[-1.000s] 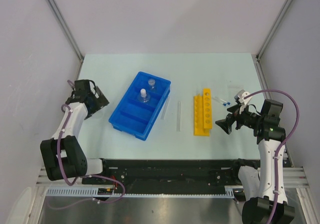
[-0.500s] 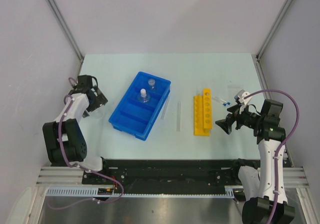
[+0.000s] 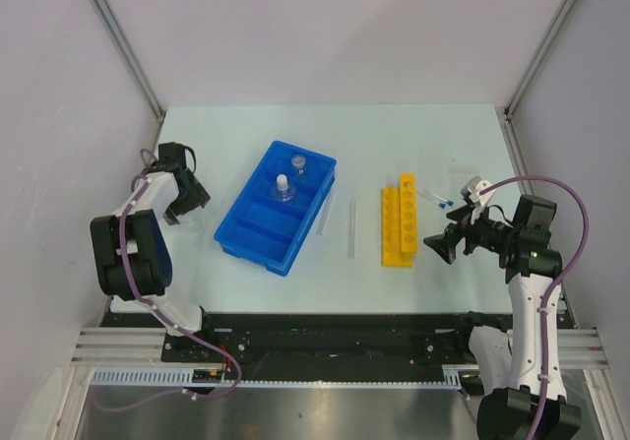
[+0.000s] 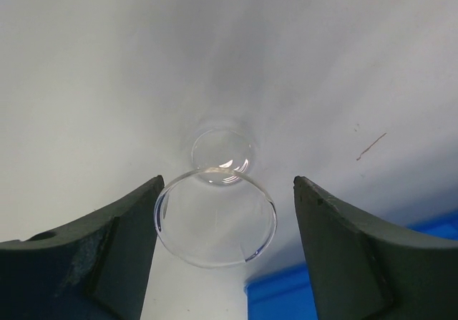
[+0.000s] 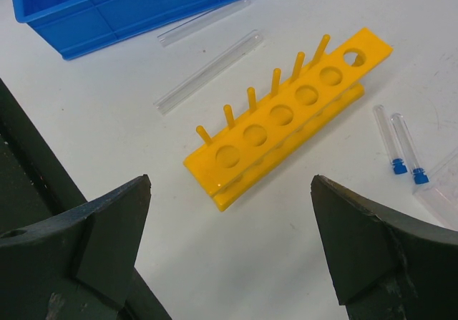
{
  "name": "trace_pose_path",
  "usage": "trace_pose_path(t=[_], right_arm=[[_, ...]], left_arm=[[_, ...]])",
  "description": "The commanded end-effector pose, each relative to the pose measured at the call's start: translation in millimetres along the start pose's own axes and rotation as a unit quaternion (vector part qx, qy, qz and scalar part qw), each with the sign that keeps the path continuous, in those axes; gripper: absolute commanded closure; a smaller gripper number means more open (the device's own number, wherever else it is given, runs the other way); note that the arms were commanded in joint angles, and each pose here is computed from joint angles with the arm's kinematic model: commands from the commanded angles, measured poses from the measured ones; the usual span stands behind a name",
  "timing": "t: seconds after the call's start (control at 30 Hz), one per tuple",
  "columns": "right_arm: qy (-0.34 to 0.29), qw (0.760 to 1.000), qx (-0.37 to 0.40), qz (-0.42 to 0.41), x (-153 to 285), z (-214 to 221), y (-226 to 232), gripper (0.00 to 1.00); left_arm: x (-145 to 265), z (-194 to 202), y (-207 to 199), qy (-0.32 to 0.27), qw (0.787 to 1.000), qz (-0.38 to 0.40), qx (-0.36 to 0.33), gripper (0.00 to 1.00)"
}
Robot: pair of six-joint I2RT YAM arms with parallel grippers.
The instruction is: Organize the chemistry lab equipment
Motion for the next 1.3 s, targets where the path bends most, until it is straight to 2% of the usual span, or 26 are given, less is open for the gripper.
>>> trace_pose_path(t=[0.0,0.2,0.33,0.47,0.53,0.93,1.27], right_arm=[[-0.003,1.000,0.017,0.000,0,-2,1,0.00],[-0.003,1.000,0.017,0.001,0,-1,0,0.00],[-0.003,1.000,0.016,0.000,0,-1,0,0.00],[-0.002,1.000,0.015,0.002,0,-1,0,0.00],[-0.002,1.000,0.016,0.001,0,-1,0,0.00],[0.000,1.000,0.010,0.003,0,0,-2,0.00],[0.001,1.000,0.007,0.003,-1,0,-3,0.00]], left_arm=[[1,-11,0,-0.018,1.000,-0.005,0.013,0.25],[3,-9,0,-0.021,1.000,0.005,0.010,0.41],[6,-8,0,-0.030,0.999,0.017,0.008,0.58],[11,-9,0,-0.036,0.999,0.023,0.002,0.67],[15,-9,2,-0.040,0.999,0.023,0.000,0.76],[48,-12,10,-0.072,0.996,0.045,-0.014,0.71],[97,-17,9,-0.121,0.984,0.129,-0.009,0.73]])
Point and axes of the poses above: each gripper's point midway between its finger pads, its own x axis back along the fingers, its own y axis along the line the jaws close on, z = x × y, the point moved 9 cm from there along x, back along the fingers, and after that the axes turned 8 degrees about -x, right-handed, at the moved point
